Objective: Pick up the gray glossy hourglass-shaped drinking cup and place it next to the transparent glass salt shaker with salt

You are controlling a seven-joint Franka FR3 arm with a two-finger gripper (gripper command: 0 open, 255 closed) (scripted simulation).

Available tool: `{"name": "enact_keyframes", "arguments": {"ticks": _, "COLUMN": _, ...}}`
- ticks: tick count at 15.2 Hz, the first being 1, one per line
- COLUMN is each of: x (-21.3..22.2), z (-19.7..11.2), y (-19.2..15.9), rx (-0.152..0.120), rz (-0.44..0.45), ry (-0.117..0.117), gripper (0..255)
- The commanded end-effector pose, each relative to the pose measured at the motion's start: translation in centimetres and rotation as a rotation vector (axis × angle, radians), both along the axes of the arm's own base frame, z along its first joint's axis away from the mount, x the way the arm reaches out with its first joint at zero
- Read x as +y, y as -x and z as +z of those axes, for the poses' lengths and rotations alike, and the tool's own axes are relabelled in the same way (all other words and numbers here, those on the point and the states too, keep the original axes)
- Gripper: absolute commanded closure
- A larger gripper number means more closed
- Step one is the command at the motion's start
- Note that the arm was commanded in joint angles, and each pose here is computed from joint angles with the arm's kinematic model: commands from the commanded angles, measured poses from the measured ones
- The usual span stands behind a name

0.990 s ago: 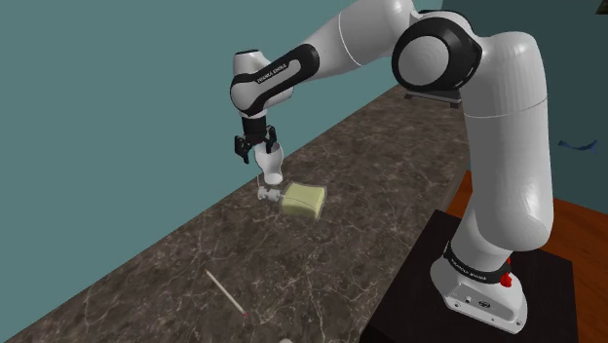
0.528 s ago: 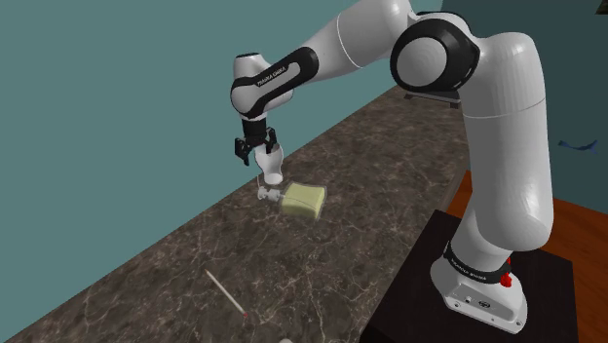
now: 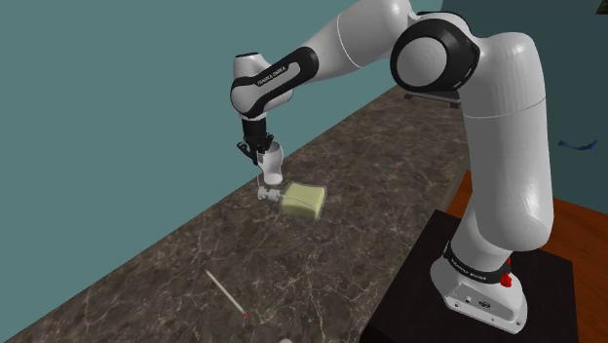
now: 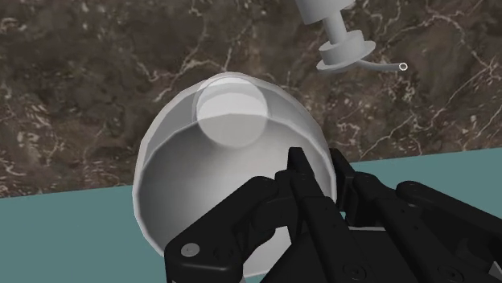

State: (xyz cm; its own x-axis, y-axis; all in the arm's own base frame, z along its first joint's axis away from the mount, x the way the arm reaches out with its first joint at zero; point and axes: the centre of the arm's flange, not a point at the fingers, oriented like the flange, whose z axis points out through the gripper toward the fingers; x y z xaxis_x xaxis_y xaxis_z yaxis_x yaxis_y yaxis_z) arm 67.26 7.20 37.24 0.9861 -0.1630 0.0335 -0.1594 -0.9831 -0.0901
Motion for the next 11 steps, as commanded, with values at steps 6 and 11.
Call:
{"name": "enact_keyframes", "arguments": {"ticks": 6, "x": 0.0, "z": 1.5, "y": 0.0, "rx": 0.002, "rz": 0.000, "ry": 0.000, "gripper": 255}}
{"name": "enact_keyframes", "arguments": {"ticks": 11, "x": 0.0, "z": 4.1, "y": 0.0, "rx": 0.002, "rz": 0.000, "ry": 0.000, "gripper": 255}}
